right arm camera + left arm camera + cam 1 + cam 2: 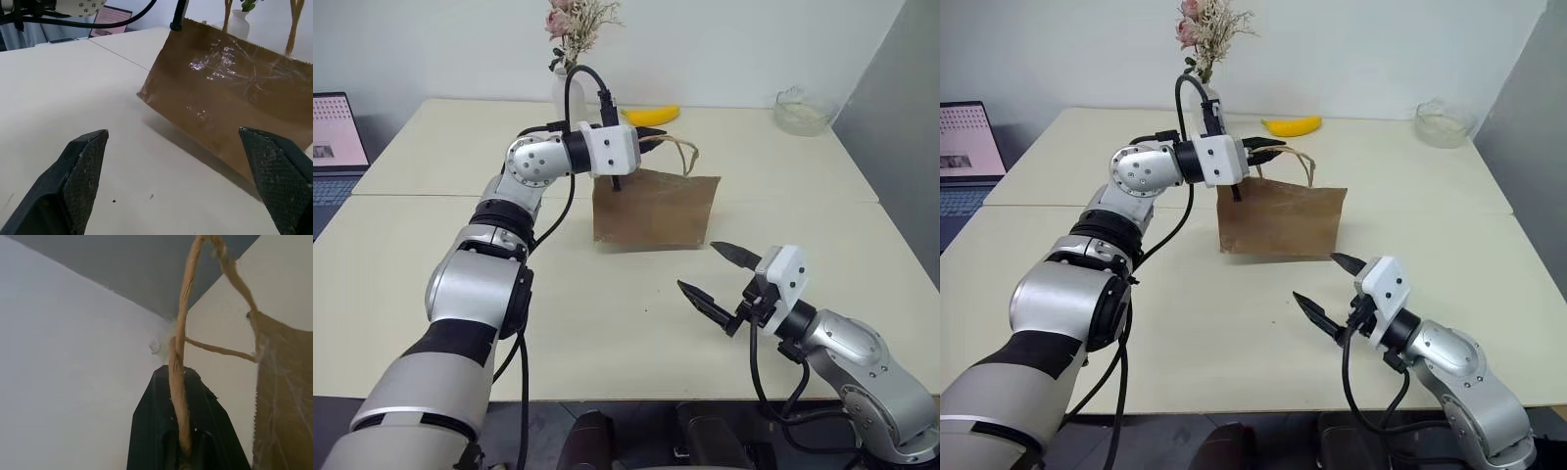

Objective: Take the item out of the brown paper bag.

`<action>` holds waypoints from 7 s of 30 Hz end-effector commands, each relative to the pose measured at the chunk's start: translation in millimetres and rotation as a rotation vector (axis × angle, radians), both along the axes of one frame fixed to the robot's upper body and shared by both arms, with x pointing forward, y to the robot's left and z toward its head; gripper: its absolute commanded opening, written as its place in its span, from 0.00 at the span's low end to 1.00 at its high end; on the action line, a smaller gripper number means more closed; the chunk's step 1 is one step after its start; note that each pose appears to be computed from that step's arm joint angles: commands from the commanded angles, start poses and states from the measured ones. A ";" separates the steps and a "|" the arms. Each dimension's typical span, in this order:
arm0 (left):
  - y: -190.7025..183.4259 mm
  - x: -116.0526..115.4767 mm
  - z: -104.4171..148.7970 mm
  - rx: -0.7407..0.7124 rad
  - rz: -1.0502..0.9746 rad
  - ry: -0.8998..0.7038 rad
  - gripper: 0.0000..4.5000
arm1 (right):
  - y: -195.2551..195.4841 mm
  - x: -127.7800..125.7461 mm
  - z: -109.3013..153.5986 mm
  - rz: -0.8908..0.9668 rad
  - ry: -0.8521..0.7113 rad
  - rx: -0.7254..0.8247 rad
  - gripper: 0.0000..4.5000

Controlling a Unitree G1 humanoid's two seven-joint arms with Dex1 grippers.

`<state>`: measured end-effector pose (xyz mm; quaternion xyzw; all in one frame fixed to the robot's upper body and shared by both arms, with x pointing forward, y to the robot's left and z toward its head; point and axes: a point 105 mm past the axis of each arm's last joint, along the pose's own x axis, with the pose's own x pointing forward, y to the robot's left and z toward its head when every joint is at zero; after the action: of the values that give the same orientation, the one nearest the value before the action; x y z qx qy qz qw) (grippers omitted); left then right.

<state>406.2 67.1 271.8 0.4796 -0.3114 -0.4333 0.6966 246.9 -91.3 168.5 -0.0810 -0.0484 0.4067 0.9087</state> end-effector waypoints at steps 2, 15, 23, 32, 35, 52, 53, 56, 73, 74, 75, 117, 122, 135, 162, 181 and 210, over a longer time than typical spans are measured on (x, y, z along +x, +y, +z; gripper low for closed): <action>1.9 -1.1 4.9 -0.005 0.001 -0.025 0.01 | 0.8 -2.4 6.4 0.006 -0.030 -0.010 1.00; 11.1 6.5 -9.4 0.016 0.065 0.007 0.01 | 3.8 -2.3 4.7 0.016 -0.021 -0.009 1.00; 21.6 15.9 -22.2 0.037 0.150 0.029 0.01 | 6.4 -2.5 5.2 0.029 -0.017 -0.007 1.00; 34.0 20.3 -13.8 -0.047 0.168 0.151 0.62 | 9.3 -2.9 4.8 0.044 -0.013 -0.007 1.00; 40.5 18.6 -10.4 -0.086 0.145 0.219 0.82 | 10.3 -2.9 4.4 0.046 -0.012 -0.007 1.00; 113.5 -38.4 -19.4 -0.418 0.171 0.738 0.82 | 10.6 -1.2 3.4 0.064 -0.006 -0.009 1.00; 113.7 -47.2 -33.7 -0.373 0.183 0.801 0.82 | 10.9 -1.0 3.3 0.068 -0.005 -0.009 1.00; 112.7 -70.8 -72.8 -0.226 0.208 0.909 0.82 | 11.7 0.1 3.3 0.076 -0.006 -0.010 1.00; 94.0 -38.7 -146.1 -0.259 0.339 0.929 0.82 | 15.6 4.6 10.4 0.100 -0.032 -0.021 1.00; 95.4 -36.0 -147.5 -0.253 0.351 0.912 0.82 | 15.7 4.4 10.5 0.101 -0.033 -0.020 1.00; 95.9 -34.6 -148.6 -0.246 0.355 0.905 0.82 | 15.9 4.5 10.4 0.101 -0.033 -0.021 1.00; 116.3 -173.3 -82.2 -0.383 0.352 0.999 0.82 | 52.9 110.1 -57.1 0.012 0.307 -0.160 1.00; 115.0 -174.5 -82.7 -0.383 0.354 1.006 0.82 | 52.5 119.8 -46.9 -0.009 0.234 -0.164 1.00; 108.8 -175.0 -70.3 -0.408 0.340 0.933 0.83 | 14.5 96.1 36.1 0.054 0.034 -0.179 0.31; 104.5 -204.7 -98.2 -0.345 0.372 0.928 0.83 | 45.7 162.9 42.8 0.425 -0.260 -0.716 0.01; 146.1 -225.3 -99.4 -0.230 0.482 0.988 0.83 | 33.4 75.4 2.1 0.681 -0.215 -0.664 0.01; 40.5 -173.8 -173.8 0.435 -0.124 0.558 1.00 | -7.9 -38.1 -33.2 0.513 0.264 -0.454 0.85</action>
<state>232.4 113.0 96.8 0.4523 -0.0203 -0.6444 0.6163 212.0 -99.4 127.4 -0.2046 0.1565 0.6307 0.7321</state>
